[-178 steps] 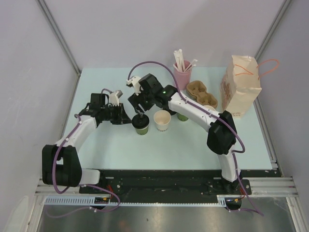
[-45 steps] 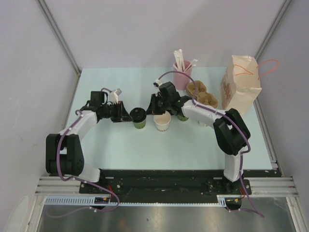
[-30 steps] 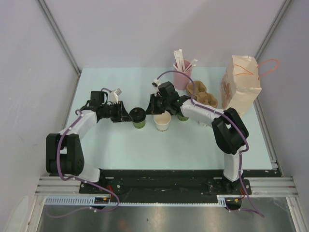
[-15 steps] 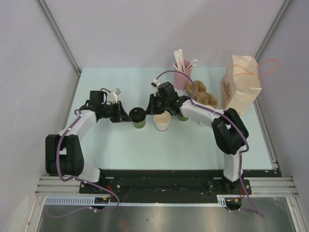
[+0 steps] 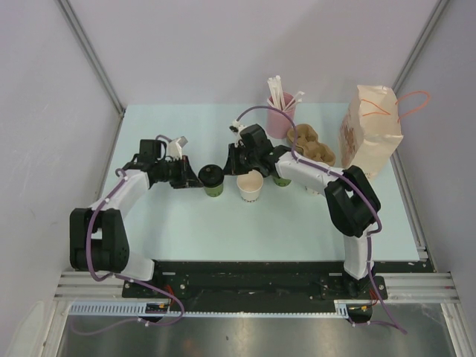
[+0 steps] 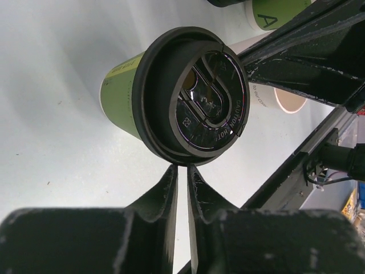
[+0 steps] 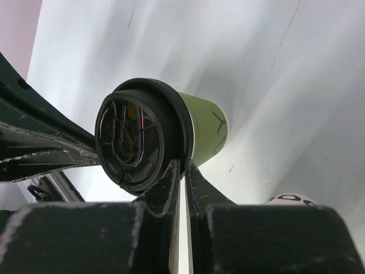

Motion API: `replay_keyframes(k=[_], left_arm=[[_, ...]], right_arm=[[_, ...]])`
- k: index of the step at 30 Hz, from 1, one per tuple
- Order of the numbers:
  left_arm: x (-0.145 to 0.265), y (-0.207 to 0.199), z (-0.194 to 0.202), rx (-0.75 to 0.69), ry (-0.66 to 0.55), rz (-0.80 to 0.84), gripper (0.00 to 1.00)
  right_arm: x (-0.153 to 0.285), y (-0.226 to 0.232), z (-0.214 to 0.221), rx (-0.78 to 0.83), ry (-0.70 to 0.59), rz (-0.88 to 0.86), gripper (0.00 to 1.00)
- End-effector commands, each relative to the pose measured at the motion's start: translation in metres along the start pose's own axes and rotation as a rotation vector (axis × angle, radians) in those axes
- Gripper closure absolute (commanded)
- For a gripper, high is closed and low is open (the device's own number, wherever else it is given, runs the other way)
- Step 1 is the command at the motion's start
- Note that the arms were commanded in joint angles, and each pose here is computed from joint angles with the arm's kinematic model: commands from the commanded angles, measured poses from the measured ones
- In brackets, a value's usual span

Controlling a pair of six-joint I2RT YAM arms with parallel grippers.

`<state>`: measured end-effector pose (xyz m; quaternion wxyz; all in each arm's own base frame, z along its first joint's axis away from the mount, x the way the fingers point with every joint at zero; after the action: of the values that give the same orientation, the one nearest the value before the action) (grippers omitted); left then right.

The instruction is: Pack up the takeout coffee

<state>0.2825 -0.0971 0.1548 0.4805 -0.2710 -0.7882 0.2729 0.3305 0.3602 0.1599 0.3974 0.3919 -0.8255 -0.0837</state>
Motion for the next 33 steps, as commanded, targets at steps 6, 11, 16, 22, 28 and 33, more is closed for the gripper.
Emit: replay_keyframes(k=[6,11,16,22,28,33], left_arm=[[0.015,-0.018,-0.016,-0.119,-0.085,0.009,0.78],[0.027,-0.027,-0.021,-0.147,-0.129,0.023,0.75],[0.035,-0.032,-0.026,-0.145,-0.158,0.028,0.75],[0.040,-0.027,-0.043,-0.150,-0.204,-0.020,0.75],[0.033,-0.017,-0.062,-0.145,-0.207,-0.059,0.75],[0.027,-0.012,-0.076,-0.147,-0.209,-0.068,0.76]], right_arm=[[-0.020,-0.013,0.058,0.055,0.266,0.120,0.91],[-0.016,-0.009,0.042,0.042,0.229,0.127,0.87],[-0.014,-0.007,0.027,0.056,0.200,0.131,0.80],[-0.011,-0.003,0.017,0.052,0.194,0.127,0.74],[0.005,0.005,-0.003,0.075,0.137,0.129,0.68],[0.014,0.021,-0.007,0.139,0.117,0.085,0.65]])
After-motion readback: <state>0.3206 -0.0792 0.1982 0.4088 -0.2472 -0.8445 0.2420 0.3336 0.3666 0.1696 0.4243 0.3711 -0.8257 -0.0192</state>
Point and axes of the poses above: each gripper's point midway between its finger pads, its own x axis back along the fingers, its own y axis along the line the jaws close on, z = x × y, the point moved 6 cm from there along x, back along the fingers, and after that the axes turned 8 degrees about x, right-handed, at the moved point
